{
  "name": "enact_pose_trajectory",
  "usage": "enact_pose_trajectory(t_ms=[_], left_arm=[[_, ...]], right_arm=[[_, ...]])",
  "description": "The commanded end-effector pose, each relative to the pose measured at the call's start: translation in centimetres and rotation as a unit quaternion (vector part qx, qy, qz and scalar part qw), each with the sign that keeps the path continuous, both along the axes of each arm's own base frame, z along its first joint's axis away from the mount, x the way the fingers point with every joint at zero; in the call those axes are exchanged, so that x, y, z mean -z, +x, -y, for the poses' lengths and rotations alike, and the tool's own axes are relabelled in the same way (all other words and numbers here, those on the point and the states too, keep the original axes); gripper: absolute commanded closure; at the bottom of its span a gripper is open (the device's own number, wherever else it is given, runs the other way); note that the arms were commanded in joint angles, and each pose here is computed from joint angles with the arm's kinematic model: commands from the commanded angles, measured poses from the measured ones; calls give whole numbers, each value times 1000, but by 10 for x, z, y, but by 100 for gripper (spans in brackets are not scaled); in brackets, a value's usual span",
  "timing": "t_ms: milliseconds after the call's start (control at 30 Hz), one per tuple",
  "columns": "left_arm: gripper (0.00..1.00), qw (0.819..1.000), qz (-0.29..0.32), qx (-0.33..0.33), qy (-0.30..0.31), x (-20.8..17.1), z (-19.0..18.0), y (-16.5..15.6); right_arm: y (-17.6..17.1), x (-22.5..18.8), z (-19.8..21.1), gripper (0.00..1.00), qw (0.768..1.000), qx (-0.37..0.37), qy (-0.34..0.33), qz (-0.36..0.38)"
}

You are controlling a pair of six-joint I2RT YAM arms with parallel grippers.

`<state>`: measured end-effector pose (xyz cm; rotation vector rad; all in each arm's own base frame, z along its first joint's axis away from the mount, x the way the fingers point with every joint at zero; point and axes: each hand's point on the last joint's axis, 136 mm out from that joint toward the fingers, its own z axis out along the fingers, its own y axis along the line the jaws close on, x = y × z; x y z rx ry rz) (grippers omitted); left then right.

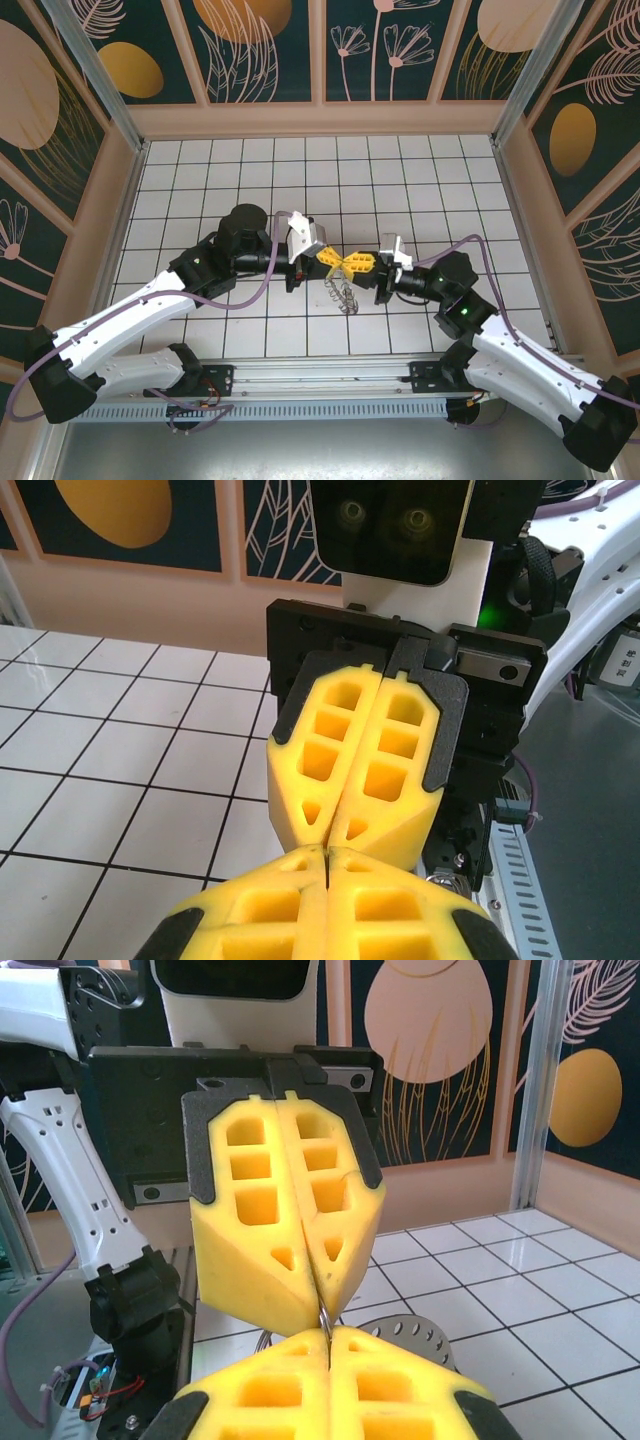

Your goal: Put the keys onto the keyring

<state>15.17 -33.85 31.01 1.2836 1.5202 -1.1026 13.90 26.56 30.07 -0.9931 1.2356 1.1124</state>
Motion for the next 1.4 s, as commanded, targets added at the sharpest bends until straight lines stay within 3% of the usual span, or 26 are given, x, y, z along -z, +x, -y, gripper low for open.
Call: enact_pose_trajectory(t_ms=[0, 167, 300, 433, 500, 667, 833, 933, 1000, 1100, 1367], left_arm=[[100, 1000, 11, 23, -11, -9, 5, -7], [100, 999, 4, -1, 44, 14, 0, 2], [90, 997, 8, -20, 79, 28, -5, 8], [87, 994, 11, -27, 105, 38, -7, 13], [88, 993, 11, -27, 115, 42, -6, 14], [100, 992, 13, -28, 125, 48, -5, 18], [100, 995, 10, -18, 101, 40, -1, 14], [100, 998, 15, -12, 60, 23, 0, 8], [100, 999, 17, -5, 29, 8, 0, 2], [100, 1000, 18, 12, -9, -11, 0, -7], [100, 998, 21, 36, -48, -30, -2, -18]], right_arm=[[-2, -18, -2, 100, 1000, -3, -6, 17], [2, -26, 2, 100, 999, 17, -43, 26], [5, -31, 4, 100, 996, 30, -82, 31], [11, -29, 5, 100, 991, 41, -125, 33], [13, -29, 4, 100, 988, 43, -144, 32], [12, -32, 1, 100, 984, 43, -167, 38], [9, -31, -3, 100, 981, 51, -180, 54], [6, -40, 4, 97, 984, 65, -149, 72], [4, -46, 11, 81, 986, 78, -127, 79], [3, -49, 18, 65, 987, 95, -102, 83], [12, -48, 41, 64, 979, 161, -74, 103]])
